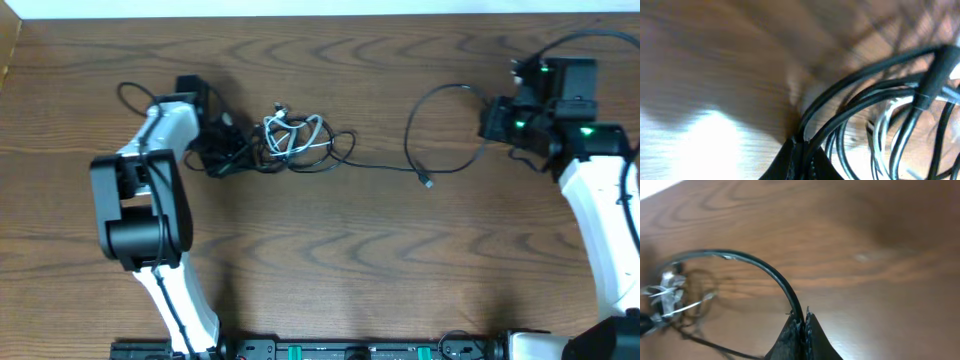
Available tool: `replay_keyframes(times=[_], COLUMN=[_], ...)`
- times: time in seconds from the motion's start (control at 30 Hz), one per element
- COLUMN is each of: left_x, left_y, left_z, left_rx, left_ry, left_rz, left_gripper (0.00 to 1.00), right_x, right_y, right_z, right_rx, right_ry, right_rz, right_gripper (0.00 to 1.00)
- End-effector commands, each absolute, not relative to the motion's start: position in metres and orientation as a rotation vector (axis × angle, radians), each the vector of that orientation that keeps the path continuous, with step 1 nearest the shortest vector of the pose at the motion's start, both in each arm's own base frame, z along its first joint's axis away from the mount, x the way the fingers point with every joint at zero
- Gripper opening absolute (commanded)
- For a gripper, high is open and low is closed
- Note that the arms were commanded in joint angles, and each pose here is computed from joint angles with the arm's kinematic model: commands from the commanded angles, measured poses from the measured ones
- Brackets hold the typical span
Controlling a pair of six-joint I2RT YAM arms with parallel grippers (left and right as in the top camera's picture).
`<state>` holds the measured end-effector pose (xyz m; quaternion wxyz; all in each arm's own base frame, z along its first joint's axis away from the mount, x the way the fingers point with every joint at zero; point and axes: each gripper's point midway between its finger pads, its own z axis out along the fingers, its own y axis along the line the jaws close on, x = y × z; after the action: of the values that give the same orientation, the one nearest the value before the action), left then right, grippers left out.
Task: Untangle cables
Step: 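Pull the black cable out to the far right with the right gripper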
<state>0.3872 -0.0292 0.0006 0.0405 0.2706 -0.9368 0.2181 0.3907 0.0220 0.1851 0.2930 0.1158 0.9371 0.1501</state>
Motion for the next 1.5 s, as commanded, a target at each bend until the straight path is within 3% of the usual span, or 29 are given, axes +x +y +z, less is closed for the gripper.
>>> replay_keyframes(times=[0.0, 0.2, 0.33, 0.53, 0.8, 1.3, 1.43, 1.47], left_x=[0.381, 0.375, 0.375, 0.375, 0.364, 0.352, 0.350, 0.350], left_y=[0.002, 0.016, 0.015, 0.017, 0.041, 0.062, 0.066, 0.065], left_z=[-0.013, -0.016, -0.016, -0.017, -0.023, -0.024, -0.024, -0.024], left_rx=[0.968, 1.074, 1.071, 1.073, 1.213, 1.381, 1.407, 1.407], left_ry=[-2.835, -2.782, -2.783, -2.788, -2.749, -2.642, -2.630, -2.630], left_rz=[0.545, 0.538, 0.538, 0.522, 0.320, 0.255, 0.225, 0.225], left_gripper=[0.07, 0.08, 0.08, 0.08, 0.08, 0.07, 0.08, 0.08], right_x=[0.380, 0.335, 0.319, 0.315, 0.294, 0.294, 0.276, 0.274], right_y=[-0.028, -0.123, -0.142, -0.146, -0.194, -0.160, -0.171, -0.171], right_z=[0.179, 0.165, 0.161, 0.152, 0.140, 0.002, -0.023, -0.029], right_rx=[0.402, 0.789, 0.983, 1.004, 1.081, 1.049, 0.992, 0.992], right_ry=[2.524, 2.544, 2.509, 2.525, 2.502, 2.977, 3.084, 3.102], right_rz=[0.197, -0.223, -0.256, -0.287, -0.718, -0.454, -0.629, -0.636], right_gripper=[0.01, 0.01, 0.01, 0.01, 0.01, 0.07, 0.14, 0.20])
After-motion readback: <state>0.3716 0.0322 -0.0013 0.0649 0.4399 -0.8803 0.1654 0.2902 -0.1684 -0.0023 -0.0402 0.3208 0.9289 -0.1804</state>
